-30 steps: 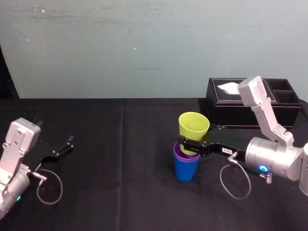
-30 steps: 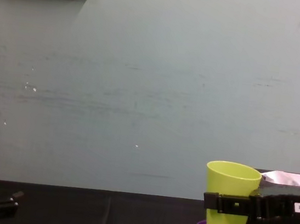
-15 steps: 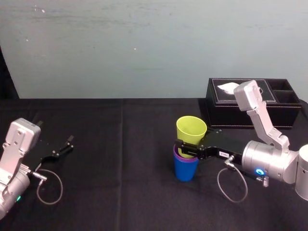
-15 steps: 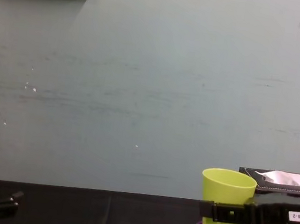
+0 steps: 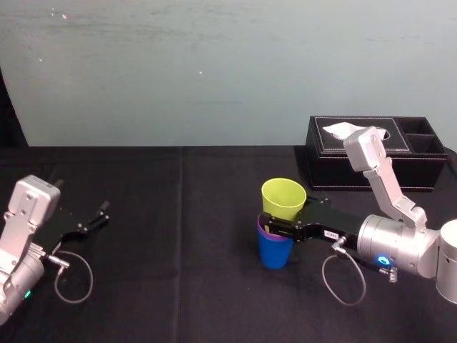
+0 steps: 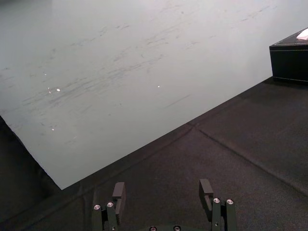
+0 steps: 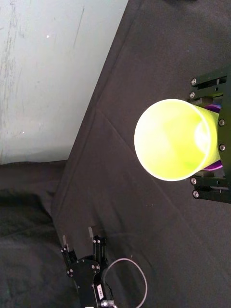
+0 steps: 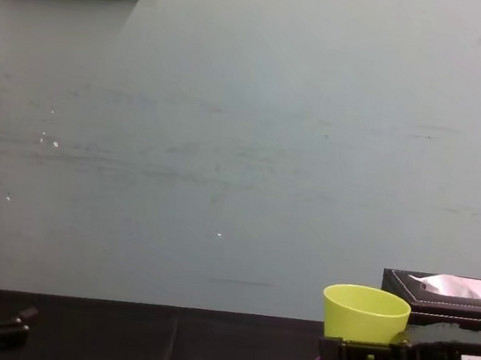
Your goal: Stack the three plastic cups sequentially using one hand.
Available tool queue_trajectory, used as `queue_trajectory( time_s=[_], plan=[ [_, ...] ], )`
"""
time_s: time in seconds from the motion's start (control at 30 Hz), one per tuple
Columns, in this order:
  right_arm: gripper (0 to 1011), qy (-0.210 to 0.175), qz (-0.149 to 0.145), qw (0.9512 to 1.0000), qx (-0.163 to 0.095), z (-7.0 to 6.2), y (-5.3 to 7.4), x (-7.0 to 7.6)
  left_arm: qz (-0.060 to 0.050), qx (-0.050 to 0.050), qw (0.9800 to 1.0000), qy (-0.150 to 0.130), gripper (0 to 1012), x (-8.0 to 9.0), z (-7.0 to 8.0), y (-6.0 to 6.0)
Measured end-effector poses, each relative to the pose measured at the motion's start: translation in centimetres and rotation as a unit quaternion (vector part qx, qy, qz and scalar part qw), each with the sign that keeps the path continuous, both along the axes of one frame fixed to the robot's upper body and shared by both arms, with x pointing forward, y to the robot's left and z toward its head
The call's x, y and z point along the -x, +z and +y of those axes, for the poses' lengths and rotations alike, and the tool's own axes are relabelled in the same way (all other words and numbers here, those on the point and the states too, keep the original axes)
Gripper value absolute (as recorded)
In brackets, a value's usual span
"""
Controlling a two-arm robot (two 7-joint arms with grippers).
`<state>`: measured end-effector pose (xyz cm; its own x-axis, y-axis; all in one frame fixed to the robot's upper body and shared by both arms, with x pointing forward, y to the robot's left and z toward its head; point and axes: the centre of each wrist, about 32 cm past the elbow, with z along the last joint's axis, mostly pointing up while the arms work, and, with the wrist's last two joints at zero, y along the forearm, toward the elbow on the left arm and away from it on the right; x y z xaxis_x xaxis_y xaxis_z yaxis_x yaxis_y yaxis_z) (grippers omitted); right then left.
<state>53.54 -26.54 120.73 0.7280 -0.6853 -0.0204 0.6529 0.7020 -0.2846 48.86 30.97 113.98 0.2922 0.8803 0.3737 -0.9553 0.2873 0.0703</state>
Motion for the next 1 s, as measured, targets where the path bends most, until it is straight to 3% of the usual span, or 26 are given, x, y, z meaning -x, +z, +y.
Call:
queue_trajectory(
  time_s=[0.27, 0.47, 0.6, 0.83, 1.0],
  plan=[
    [763, 0.0, 0.0, 1.0, 0.0, -0.01, 0.04, -0.01, 0.0, 0.0, 1.0, 0.0, 1000, 0.0, 0.0, 0.0],
    [941, 0.0, 0.0, 1.0, 0.0, -0.01, 0.09, -0.02, 0.0, 0.0, 1.0, 0.0, 1000, 0.0, 0.0, 0.0],
    [1003, 0.0, 0.0, 1.0, -0.001, -0.01, 0.12, -0.03, 0.0, 0.0, 1.0, 0.0, 1000, 0.0, 0.0, 0.0],
    [1003, 0.0, -0.001, 1.0, -0.002, -0.02, 0.19, -0.02, 0.0, 0.0, 1.0, 0.0, 1000, 0.0, 0.0, 0.0],
    [1003, -0.013, -0.025, 0.9995, -0.014, -0.03, 0.44, 0.38, 0.0, 0.0, 1.0, 0.0, 1000, 0.0, 0.0, 0.0]
  ],
)
